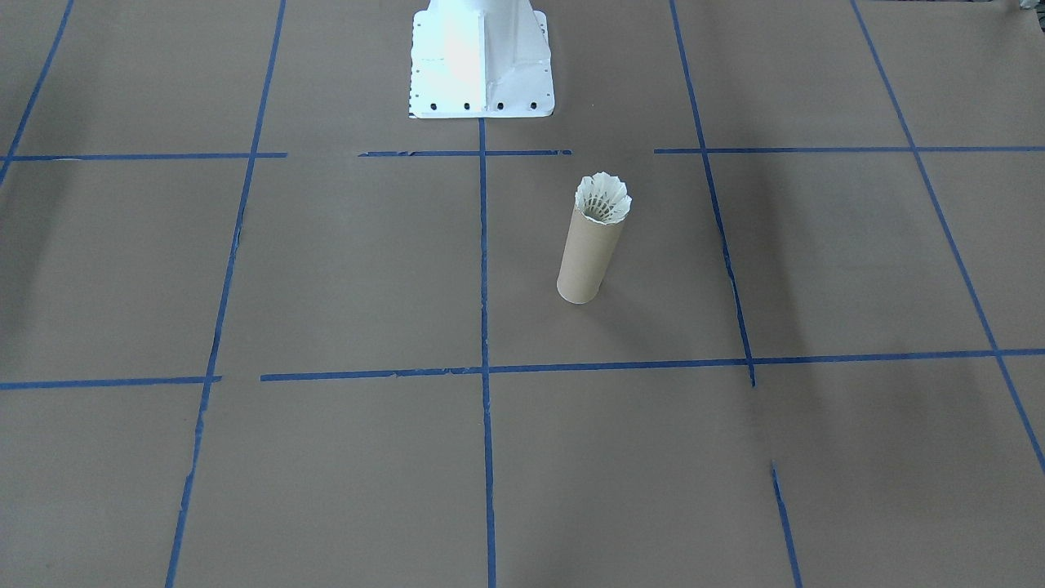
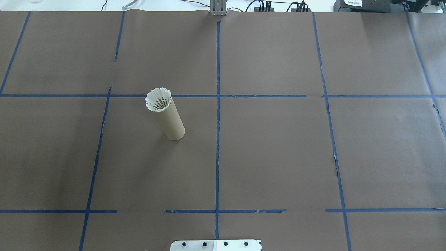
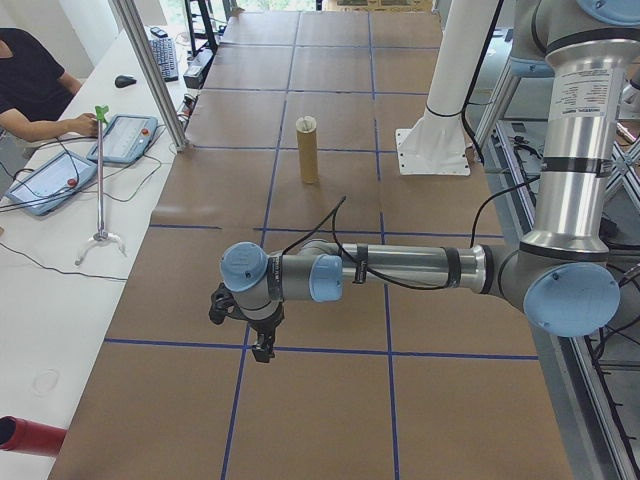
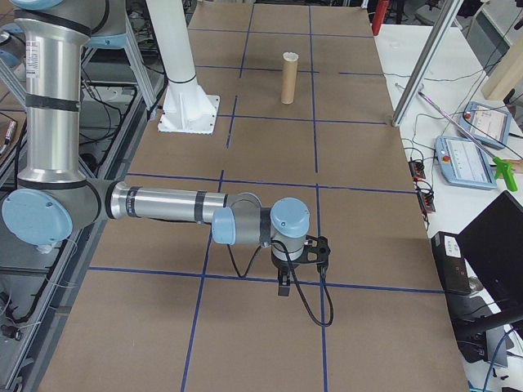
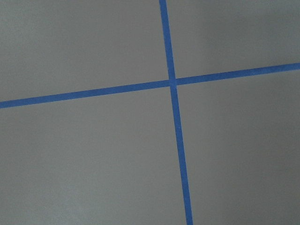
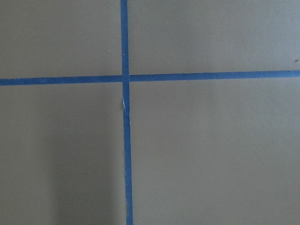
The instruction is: Collect badminton balls into bucket
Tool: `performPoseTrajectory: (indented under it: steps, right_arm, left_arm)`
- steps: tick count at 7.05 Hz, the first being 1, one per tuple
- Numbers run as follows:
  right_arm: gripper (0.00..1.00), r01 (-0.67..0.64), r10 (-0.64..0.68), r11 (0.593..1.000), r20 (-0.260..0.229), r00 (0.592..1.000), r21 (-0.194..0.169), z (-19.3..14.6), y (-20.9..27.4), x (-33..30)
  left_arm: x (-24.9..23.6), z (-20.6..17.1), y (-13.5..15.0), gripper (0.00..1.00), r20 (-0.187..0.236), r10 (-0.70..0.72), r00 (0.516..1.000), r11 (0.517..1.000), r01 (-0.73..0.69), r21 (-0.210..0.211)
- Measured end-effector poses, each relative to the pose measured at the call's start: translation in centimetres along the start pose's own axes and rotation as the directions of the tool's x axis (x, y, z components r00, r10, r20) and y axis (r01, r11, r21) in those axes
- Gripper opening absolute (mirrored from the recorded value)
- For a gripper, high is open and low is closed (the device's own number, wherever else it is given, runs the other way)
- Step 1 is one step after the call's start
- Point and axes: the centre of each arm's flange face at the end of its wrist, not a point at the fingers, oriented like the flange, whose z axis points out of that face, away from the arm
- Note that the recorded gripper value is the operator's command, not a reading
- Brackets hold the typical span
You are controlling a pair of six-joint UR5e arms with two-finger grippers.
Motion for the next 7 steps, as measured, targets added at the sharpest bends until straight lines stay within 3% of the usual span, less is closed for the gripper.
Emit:
performPoseTrajectory:
  steps: [7]
  right_arm:
    - [1.00,0.000,0.000,1.000,0.000,1.000,0.001,-0.03,0.02,0.02]
  left_arm:
    - [-0.37,-0.99,-0.22,1.00,0.002,-0.010,1.000,1.000,0.010,0.020]
